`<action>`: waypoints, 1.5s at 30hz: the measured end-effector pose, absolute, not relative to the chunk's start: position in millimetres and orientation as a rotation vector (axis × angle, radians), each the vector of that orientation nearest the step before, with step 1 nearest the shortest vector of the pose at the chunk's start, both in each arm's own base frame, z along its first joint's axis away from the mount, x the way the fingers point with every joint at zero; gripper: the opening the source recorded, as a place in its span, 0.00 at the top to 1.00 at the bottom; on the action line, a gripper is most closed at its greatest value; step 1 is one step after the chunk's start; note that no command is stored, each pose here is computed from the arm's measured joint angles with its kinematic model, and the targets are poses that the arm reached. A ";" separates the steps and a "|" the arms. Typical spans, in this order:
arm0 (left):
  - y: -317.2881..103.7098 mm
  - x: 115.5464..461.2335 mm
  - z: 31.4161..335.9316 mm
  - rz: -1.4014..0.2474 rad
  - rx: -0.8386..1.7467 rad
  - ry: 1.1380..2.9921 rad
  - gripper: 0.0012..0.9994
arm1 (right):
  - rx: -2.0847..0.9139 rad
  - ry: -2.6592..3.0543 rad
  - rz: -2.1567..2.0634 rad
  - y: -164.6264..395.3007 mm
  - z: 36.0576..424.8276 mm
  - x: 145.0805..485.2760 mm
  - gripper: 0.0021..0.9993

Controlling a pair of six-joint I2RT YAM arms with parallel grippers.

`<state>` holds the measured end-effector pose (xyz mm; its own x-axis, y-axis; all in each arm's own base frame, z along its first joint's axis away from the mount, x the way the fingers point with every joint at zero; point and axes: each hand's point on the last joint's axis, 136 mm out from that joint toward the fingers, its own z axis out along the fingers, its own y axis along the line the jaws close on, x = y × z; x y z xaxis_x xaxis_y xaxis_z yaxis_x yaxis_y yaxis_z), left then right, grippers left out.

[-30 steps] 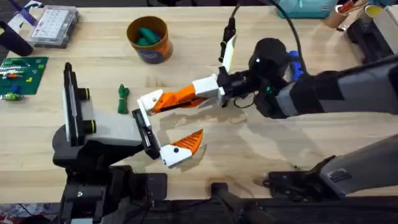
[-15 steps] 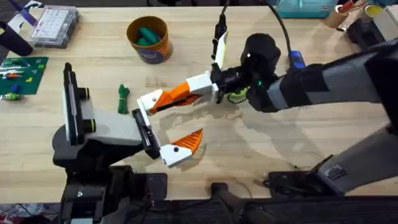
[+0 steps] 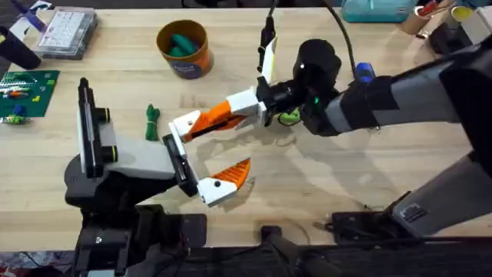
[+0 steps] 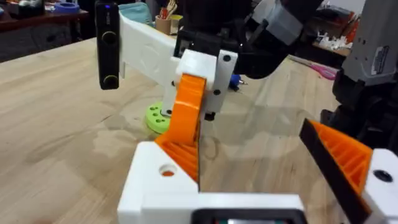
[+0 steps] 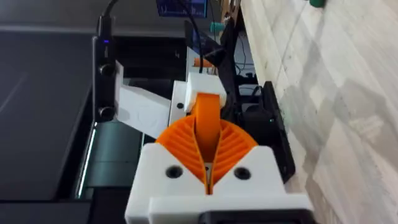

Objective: Pick up the gripper from the table and insert it into the empty holder that is missing its gripper. Then pick up a screw, insert it into the mounting hole, and use the screwdriver to tighten it. Finally, clean up the table by picking up the vegetable and placing it into the bucket.

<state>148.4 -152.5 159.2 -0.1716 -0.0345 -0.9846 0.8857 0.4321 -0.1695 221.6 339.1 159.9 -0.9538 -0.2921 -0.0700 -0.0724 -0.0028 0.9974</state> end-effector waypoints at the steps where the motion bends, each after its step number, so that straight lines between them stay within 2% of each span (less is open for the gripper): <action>1: -152.4 148.4 159.2 -0.986 0.785 1.518 0.01 | 0.389 -2.100 -2.083 339.4 160.3 222.1 0.99; 45: -152.2 148.8 159.2 -0.982 0.785 1.517 0.01 | 0.355 -2.093 -2.070 339.1 161.0 224.8 0.99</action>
